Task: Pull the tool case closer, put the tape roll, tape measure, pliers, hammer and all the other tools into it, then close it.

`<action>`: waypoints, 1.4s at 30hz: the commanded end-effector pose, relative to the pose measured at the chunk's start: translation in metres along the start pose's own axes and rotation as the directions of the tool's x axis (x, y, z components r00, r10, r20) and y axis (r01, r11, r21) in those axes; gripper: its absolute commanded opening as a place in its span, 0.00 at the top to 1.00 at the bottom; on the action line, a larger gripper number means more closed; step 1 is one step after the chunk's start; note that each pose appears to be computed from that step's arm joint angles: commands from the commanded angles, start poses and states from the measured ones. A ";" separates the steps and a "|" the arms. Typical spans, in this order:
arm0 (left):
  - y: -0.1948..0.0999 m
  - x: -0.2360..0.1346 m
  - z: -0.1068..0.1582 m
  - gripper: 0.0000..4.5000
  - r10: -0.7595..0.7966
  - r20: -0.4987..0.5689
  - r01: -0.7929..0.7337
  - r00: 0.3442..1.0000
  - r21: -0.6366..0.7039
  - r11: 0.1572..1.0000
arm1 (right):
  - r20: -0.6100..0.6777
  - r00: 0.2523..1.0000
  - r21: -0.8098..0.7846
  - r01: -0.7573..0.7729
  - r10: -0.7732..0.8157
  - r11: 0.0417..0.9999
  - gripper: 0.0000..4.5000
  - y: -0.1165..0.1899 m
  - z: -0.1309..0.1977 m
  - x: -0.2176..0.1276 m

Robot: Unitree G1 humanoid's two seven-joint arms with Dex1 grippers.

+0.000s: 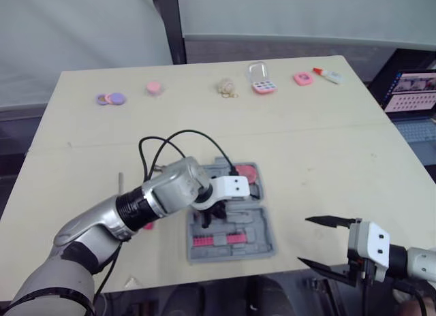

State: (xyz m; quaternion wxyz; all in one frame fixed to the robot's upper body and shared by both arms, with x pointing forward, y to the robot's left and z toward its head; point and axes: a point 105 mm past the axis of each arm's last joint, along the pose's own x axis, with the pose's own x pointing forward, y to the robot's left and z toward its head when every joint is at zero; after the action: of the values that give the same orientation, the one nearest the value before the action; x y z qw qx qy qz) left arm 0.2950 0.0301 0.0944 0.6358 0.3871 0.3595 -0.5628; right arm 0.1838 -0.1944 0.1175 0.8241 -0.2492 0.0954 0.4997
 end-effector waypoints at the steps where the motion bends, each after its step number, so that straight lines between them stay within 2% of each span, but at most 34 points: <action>1: 0.004 -0.007 0.006 0.98 0.025 0.002 -0.025 1.000 0.023 0.999 | 0.010 1.000 -0.034 0.019 -0.019 0.999 0.00 -0.002 0.009 -0.003; 22: 0.003 -0.008 0.001 0.98 0.018 -0.039 -0.018 0.999 0.003 1.000 | 0.014 1.000 -0.034 0.026 -0.026 0.999 0.00 -0.005 0.009 -0.002; 30: -0.004 -0.024 0.010 0.13 -0.029 0.013 0.030 0.999 -0.059 0.998 | 0.014 0.999 -0.032 0.029 -0.028 0.999 0.00 -0.005 0.009 -0.002; 36: -0.012 -0.047 0.014 0.13 -0.067 0.105 0.082 0.992 -0.143 0.986 | 0.019 0.999 -0.033 0.029 -0.028 0.999 0.00 -0.005 0.009 -0.001; 39: -0.008 -0.053 0.010 0.31 -0.033 0.184 0.071 0.982 -0.202 0.977 | 0.023 0.999 -0.034 0.029 -0.028 0.999 0.00 -0.006 0.009 0.000; 42: -0.007 -0.055 0.005 0.63 -0.014 0.230 0.064 0.973 -0.210 0.976 | 0.026 0.999 -0.036 0.030 -0.029 0.999 0.00 -0.006 0.010 0.002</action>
State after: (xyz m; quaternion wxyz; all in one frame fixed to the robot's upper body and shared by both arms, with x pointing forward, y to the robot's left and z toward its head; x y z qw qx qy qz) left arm 0.2822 0.0507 0.1351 0.6907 0.2438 0.3788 -0.5657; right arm 0.1891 -0.1938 0.1212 0.8287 -0.2531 0.0856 0.4918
